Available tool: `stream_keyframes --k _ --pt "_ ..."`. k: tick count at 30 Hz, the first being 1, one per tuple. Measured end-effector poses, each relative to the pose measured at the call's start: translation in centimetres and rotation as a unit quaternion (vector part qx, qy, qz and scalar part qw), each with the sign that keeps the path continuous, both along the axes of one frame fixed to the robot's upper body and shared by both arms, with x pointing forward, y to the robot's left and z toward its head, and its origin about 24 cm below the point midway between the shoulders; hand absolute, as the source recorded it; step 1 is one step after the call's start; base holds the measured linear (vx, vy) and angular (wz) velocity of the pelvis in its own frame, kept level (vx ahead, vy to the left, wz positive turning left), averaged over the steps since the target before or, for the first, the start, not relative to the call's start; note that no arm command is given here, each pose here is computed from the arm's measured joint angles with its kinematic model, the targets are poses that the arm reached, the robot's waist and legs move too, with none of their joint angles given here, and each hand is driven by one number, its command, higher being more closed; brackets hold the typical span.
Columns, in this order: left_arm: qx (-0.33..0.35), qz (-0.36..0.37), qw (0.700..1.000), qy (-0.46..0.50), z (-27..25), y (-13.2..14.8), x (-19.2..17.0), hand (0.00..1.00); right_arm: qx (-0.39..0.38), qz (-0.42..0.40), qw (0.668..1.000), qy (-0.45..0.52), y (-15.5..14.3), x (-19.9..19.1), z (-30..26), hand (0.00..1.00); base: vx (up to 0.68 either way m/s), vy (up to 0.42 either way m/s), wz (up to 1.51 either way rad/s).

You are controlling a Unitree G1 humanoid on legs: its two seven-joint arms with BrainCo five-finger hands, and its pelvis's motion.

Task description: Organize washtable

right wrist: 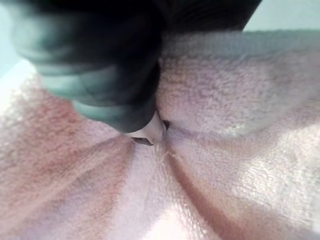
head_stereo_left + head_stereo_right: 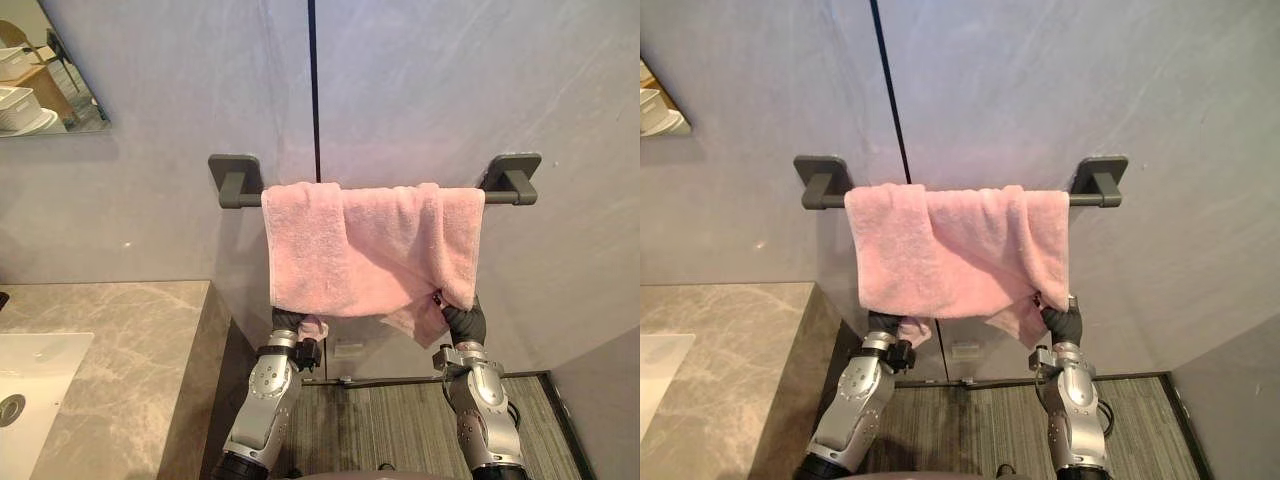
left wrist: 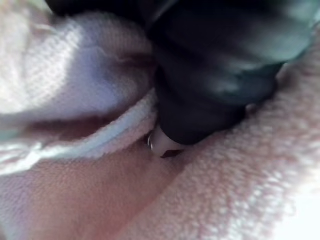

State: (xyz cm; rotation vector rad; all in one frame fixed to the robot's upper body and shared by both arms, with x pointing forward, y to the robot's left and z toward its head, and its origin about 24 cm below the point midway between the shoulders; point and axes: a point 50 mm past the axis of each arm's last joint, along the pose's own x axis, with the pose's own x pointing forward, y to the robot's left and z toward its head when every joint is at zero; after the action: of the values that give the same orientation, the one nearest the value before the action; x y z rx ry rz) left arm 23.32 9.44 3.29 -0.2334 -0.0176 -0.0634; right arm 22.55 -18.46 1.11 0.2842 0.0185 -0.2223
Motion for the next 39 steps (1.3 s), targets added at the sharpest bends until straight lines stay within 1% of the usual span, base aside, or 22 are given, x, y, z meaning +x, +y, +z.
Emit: stream_keyframes --k 11,16,28,39 --pt "0.006 -0.015 1.000 0.011 -0.6 -0.2 -0.1 1.00 0.005 -0.016 1.000 0.005 -0.4 -0.3 -0.6 1.00 0.00 -0.001 -0.02" --pt "0.010 -0.015 0.999 0.027 -1.4 -0.2 -0.2 1.00 0.009 -0.019 1.000 0.010 -0.4 -0.3 -0.9 1.00 -0.03 -0.015 0.01" --pt "0.011 -0.015 0.999 0.031 -1.6 -0.3 -0.2 1.00 0.017 -0.027 0.999 0.012 -0.4 -0.3 -1.3 1.00 0.00 0.000 0.00" --pt "0.023 -0.013 0.997 0.068 -3.4 0.0 -0.5 1.00 0.028 -0.028 0.999 0.022 0.1 0.2 -2.1 1.00 -0.02 -0.014 0.03"
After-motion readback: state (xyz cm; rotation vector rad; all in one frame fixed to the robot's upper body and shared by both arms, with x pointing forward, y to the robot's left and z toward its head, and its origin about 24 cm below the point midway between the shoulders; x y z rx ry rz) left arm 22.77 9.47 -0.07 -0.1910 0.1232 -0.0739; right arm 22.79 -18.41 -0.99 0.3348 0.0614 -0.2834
